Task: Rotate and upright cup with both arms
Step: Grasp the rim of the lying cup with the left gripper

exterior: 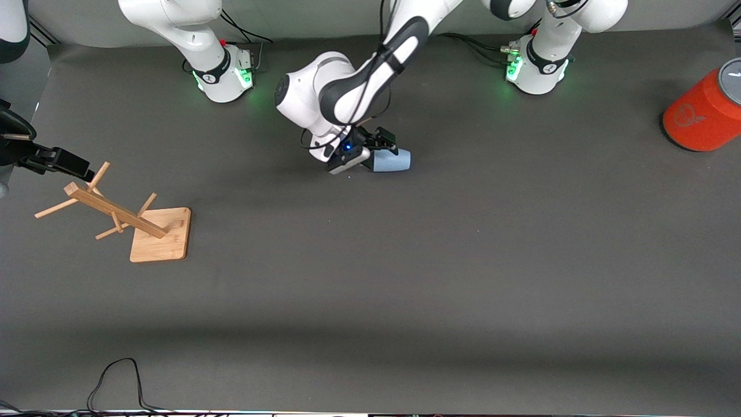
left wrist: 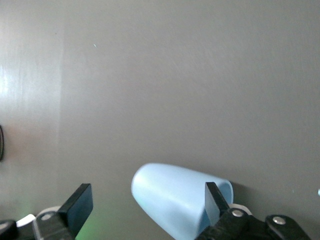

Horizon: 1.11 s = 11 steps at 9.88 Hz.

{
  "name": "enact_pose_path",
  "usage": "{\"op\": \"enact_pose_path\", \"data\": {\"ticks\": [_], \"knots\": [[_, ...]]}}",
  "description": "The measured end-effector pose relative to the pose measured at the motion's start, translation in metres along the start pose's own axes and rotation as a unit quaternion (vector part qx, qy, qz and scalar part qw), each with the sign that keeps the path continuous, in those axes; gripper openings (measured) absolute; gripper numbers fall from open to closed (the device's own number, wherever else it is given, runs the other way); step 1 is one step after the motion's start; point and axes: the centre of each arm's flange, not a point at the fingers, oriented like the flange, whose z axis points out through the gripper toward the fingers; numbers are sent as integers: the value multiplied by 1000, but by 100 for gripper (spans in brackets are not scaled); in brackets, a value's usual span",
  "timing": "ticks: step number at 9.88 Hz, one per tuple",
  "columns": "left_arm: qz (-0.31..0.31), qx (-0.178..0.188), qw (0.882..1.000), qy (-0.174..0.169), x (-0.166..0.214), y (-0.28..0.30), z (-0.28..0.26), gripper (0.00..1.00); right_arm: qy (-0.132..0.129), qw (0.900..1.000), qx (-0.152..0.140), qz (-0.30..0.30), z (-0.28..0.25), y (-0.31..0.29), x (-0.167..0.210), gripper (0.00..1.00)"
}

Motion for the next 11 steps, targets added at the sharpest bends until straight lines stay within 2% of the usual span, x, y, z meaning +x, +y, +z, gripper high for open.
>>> {"op": "enact_pose_path", "data": {"ticks": [3, 4, 8, 9, 11], "knots": [[12, 20, 1000, 5, -18, 19, 21, 97, 5, 1000, 2, -13, 2, 1, 2, 100], [10, 21, 1000, 6, -16, 19, 21, 88, 5, 1000, 7, -14, 1, -1, 1, 100], [11, 21, 1000, 6, -12, 17, 20, 21, 9, 1000, 13, -21, -3, -6, -1, 100], [14, 33, 999, 6, -10, 12, 19, 14, 9, 1000, 13, -22, -3, -6, -1, 100], [13, 30, 999, 7, -9, 12, 16, 14, 12, 1000, 14, -22, -3, -6, -1, 100]]}}
